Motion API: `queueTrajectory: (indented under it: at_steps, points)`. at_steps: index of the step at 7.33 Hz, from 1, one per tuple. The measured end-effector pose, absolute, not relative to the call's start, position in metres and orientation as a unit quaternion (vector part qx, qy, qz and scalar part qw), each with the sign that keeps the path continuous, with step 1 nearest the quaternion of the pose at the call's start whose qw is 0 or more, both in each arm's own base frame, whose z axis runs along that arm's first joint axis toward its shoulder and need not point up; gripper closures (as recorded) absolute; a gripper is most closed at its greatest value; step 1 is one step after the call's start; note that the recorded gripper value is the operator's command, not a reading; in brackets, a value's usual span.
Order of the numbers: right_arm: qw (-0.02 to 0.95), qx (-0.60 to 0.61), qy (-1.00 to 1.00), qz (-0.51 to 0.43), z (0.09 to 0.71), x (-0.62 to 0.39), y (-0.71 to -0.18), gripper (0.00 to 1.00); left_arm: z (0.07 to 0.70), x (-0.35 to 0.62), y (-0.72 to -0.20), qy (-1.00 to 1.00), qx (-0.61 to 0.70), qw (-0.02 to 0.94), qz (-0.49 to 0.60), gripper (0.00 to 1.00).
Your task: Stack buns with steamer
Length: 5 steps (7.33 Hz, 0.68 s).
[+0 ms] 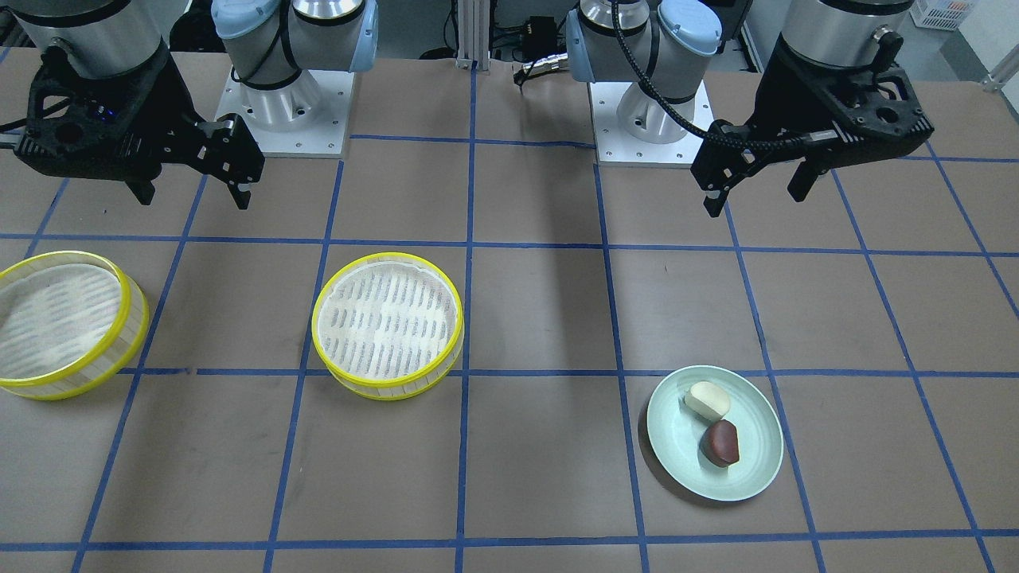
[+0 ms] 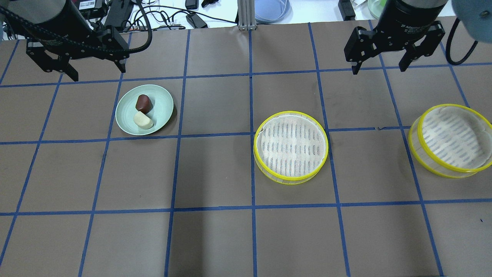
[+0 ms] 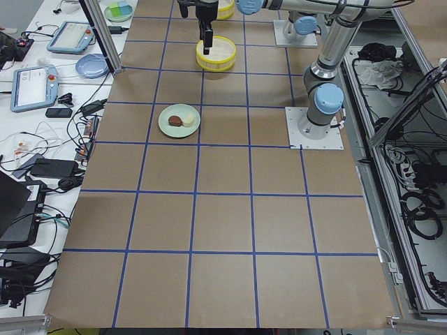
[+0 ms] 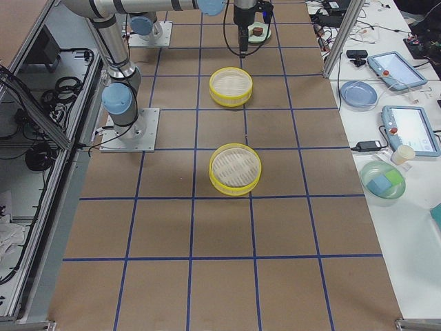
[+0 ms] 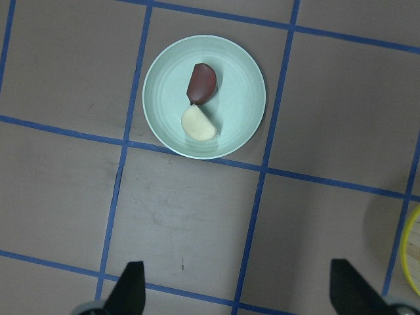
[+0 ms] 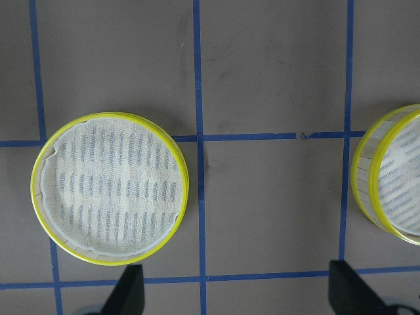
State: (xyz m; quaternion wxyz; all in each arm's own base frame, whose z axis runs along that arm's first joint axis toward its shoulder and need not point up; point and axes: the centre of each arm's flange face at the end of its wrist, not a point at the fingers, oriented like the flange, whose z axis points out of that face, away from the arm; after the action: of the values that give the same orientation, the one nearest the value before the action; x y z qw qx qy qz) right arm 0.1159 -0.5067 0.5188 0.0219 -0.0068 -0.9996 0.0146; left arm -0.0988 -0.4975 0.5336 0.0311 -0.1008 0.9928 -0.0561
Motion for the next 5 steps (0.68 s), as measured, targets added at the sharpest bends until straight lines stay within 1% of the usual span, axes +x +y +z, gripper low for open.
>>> queueTrajectory:
  at_steps: [3, 4, 5]
  points:
    - [0.022, -0.007, -1.000, 0.019, 0.520, 0.116, -0.507, 0.00, 0.520, -0.097, -0.501, 0.994, -0.098, 0.031, -0.044, 0.00]
    - [0.021, -0.007, -1.000, 0.019, 0.520, 0.116, -0.507, 0.00, 0.513, -0.089, -0.505, 0.994, -0.098, 0.032, -0.044, 0.00]
    - [0.020, -0.007, -1.000, 0.019, 0.520, 0.116, -0.507, 0.00, 0.493, -0.062, -0.516, 0.994, -0.100, 0.032, -0.044, 0.00]
